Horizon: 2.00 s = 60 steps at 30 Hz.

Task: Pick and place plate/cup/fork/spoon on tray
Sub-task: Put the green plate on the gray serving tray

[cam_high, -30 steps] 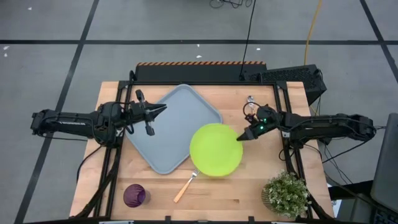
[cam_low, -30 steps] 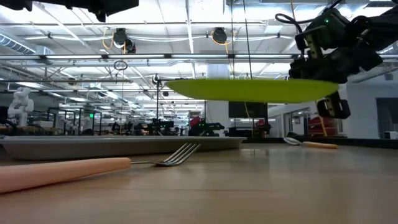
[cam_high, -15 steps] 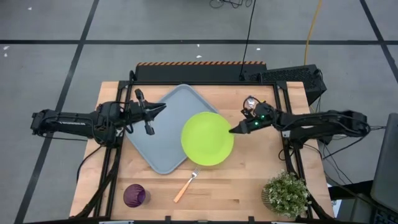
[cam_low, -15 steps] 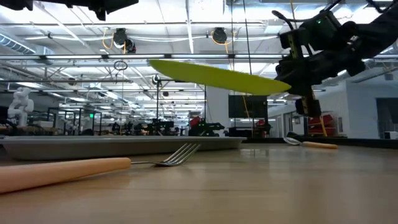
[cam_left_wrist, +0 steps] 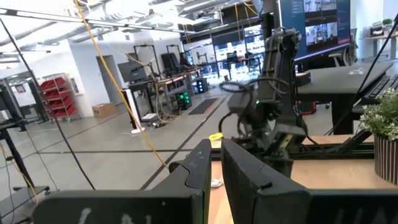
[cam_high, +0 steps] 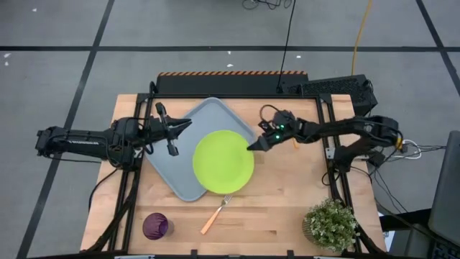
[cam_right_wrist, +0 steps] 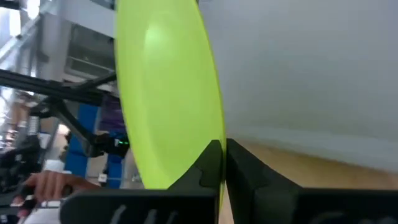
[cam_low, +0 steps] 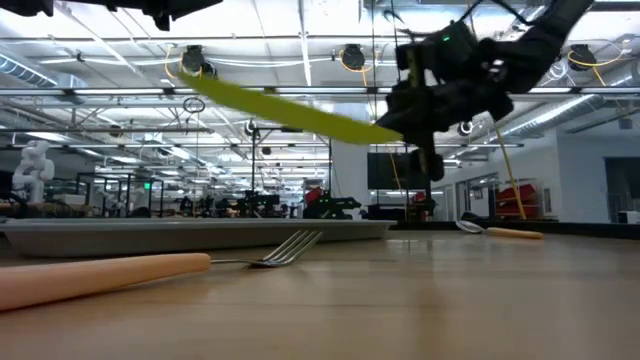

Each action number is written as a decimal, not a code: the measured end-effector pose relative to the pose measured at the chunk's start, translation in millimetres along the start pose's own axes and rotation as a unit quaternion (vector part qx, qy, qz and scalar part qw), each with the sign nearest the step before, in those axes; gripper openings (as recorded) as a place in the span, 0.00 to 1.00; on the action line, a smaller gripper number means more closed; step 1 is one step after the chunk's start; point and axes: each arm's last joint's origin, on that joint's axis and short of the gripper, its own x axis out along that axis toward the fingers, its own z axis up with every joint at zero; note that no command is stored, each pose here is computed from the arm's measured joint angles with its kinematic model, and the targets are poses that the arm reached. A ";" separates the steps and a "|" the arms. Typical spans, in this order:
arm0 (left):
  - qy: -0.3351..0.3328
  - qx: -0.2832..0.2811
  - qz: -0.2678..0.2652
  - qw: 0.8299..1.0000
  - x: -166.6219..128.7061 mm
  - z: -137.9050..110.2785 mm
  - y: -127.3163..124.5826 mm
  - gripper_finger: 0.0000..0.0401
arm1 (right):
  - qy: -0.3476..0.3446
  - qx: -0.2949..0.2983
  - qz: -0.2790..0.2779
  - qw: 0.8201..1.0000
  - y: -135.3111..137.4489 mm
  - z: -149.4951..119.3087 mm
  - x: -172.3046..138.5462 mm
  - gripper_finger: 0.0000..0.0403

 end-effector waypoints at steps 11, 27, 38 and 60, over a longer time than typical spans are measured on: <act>-0.005 0.000 -0.014 1.000 -6.9 3.4 -2.2 0.10 | 0.042 0.019 0.002 0.999 -22.1 38.0 33.9 0.00; 0.007 0.006 -0.037 0.999 -20.0 4.9 -4.0 0.10 | 0.036 0.010 -0.001 0.999 -35.4 103.1 65.4 0.00; 0.040 0.017 -0.046 0.998 -22.3 -1.5 -4.8 0.10 | 0.039 0.021 -0.027 0.999 -53.6 109.1 81.7 0.00; 0.039 0.001 -0.071 0.997 -43.9 2.7 -2.8 0.10 | -0.012 0.043 -0.122 0.992 -57.8 104.6 85.1 0.00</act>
